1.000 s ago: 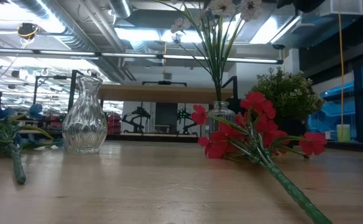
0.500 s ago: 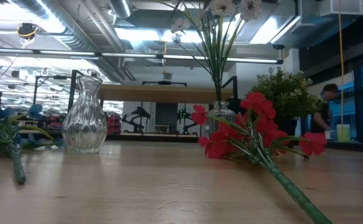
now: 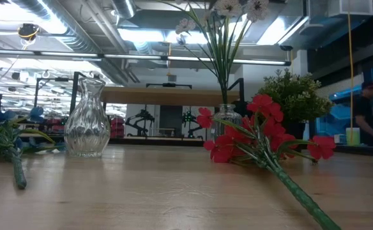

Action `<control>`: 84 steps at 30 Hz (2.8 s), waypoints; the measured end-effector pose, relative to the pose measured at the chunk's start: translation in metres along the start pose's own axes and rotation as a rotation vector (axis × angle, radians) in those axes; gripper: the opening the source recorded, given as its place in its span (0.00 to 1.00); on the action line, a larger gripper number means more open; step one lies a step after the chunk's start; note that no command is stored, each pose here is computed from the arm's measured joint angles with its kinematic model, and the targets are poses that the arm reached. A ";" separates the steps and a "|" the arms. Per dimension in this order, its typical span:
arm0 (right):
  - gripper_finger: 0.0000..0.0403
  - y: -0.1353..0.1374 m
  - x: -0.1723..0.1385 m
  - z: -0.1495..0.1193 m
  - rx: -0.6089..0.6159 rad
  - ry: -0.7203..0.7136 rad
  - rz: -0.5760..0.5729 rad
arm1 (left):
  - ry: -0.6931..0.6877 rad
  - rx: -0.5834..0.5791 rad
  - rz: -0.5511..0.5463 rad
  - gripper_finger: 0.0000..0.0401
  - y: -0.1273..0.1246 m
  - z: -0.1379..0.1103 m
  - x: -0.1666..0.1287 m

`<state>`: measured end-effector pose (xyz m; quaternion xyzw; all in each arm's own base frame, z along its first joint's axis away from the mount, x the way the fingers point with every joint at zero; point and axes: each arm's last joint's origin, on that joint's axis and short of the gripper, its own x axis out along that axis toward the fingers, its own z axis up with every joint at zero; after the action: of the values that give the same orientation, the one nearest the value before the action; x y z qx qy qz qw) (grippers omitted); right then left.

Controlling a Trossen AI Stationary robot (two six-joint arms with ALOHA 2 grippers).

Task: Pick and place flowers into a vace then onto a shelf
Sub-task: Put the left orange flowers into the right transparent vase

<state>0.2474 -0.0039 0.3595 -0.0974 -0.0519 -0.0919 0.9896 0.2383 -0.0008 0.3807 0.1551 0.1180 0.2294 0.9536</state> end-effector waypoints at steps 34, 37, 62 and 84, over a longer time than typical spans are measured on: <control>0.01 0.010 -0.051 -0.059 0.156 0.181 -0.135 | -0.153 -0.152 -0.228 0.01 0.018 -0.120 -0.050; 0.01 0.012 -0.053 -0.070 0.169 0.172 -0.122 | -0.160 -0.155 -0.225 0.01 0.018 -0.119 -0.050; 0.01 0.026 -0.044 -0.117 0.214 0.209 -0.080 | -0.119 -0.167 -0.188 0.01 0.016 -0.122 -0.044; 0.01 0.036 -0.026 -0.144 0.206 0.273 -0.080 | -0.119 -0.167 -0.189 0.01 0.016 -0.122 -0.044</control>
<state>0.2410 0.0064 0.2089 0.0199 0.0701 -0.1376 0.9878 0.1574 0.0215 0.2804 0.0767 0.0557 0.1380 0.9859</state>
